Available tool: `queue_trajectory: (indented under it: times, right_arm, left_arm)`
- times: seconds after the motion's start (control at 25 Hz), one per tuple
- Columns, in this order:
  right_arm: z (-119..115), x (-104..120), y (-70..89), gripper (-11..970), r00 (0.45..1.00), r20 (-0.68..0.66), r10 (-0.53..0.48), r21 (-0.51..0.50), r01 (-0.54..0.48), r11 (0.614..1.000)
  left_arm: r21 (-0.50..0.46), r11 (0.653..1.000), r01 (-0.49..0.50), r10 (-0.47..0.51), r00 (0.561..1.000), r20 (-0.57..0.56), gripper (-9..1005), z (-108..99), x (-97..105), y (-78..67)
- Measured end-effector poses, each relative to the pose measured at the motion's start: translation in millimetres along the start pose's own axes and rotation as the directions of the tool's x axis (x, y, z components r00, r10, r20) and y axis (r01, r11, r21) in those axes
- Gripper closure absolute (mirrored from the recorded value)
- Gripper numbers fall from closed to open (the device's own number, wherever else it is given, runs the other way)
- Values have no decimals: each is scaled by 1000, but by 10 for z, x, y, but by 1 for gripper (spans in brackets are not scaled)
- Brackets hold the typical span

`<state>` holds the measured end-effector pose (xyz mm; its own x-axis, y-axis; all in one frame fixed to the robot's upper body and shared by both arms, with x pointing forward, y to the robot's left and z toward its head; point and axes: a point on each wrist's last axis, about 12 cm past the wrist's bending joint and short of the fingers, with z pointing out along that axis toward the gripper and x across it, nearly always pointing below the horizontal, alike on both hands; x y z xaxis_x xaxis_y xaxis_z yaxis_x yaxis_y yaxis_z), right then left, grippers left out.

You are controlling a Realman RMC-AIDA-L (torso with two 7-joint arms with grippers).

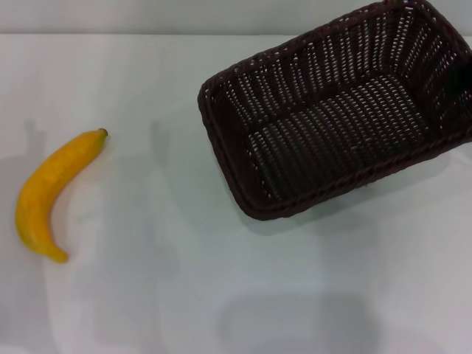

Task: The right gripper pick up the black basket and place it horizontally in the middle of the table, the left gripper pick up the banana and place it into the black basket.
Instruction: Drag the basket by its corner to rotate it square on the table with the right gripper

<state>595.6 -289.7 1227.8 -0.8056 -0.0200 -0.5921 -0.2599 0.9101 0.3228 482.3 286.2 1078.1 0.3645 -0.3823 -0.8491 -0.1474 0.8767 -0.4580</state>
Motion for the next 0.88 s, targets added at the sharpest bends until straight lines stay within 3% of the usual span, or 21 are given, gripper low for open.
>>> queue_trajectory:
  times: [0.36, 0.88]
  right_arm:
    - [23, 186, -75, 808, 997, 40, 68, -77, -64, 995]
    - [219, 523, 57, 808, 987, 85, 135, -217, -114, 970]
  left_arm:
    - [3, 1000, 0, 0, 1000, 0, 106, 8, 4, -5]
    - [2, 1000, 6, -6, 1000, -4, 107, 8, 11, 6]
